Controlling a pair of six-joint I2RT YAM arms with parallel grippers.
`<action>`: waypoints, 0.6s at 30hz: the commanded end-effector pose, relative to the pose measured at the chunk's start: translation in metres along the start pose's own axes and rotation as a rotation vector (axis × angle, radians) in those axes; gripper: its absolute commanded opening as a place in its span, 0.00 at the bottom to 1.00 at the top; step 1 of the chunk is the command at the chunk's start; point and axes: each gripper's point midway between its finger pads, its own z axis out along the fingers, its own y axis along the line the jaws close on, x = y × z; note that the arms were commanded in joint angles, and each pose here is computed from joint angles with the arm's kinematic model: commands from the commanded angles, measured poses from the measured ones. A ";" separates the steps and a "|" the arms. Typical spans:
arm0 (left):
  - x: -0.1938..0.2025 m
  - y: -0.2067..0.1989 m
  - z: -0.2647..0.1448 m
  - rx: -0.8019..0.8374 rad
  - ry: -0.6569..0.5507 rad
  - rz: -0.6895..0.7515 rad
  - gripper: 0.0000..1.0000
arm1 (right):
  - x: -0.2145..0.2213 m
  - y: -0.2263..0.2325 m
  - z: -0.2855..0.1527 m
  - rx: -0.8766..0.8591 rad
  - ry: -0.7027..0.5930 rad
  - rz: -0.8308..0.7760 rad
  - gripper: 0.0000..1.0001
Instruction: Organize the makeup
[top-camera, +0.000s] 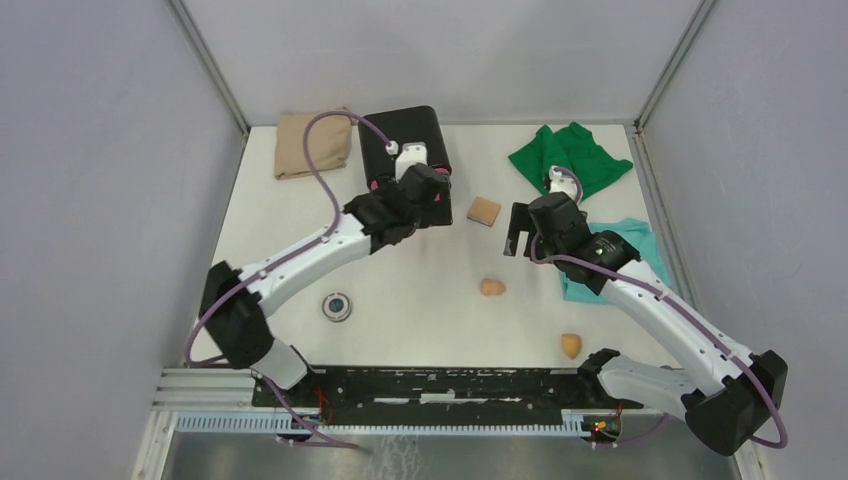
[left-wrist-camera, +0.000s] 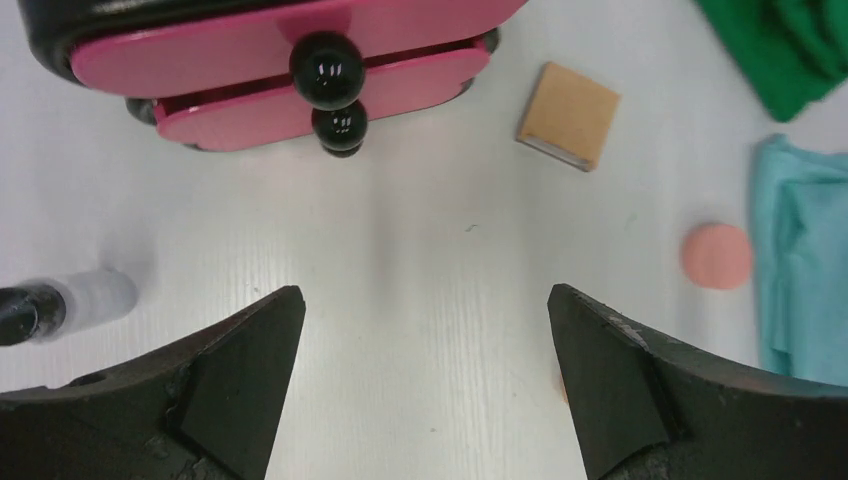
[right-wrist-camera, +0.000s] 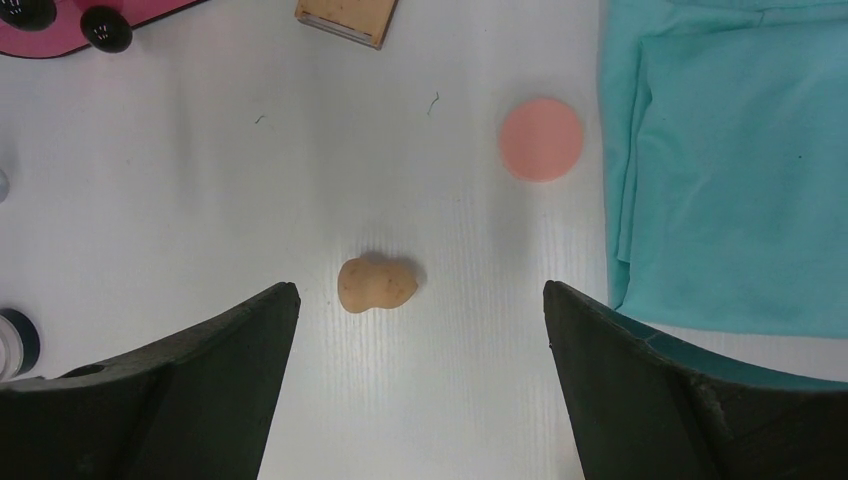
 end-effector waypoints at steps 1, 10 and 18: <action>-0.001 0.027 0.019 -0.282 -0.046 -0.114 0.99 | -0.012 -0.004 -0.008 0.016 -0.045 0.003 1.00; -0.013 0.030 0.061 -0.350 -0.030 -0.096 0.89 | -0.012 -0.007 -0.015 0.001 -0.066 0.024 1.00; -0.032 0.042 0.083 -0.323 -0.035 -0.102 0.75 | -0.012 -0.007 -0.019 -0.011 -0.069 0.028 1.00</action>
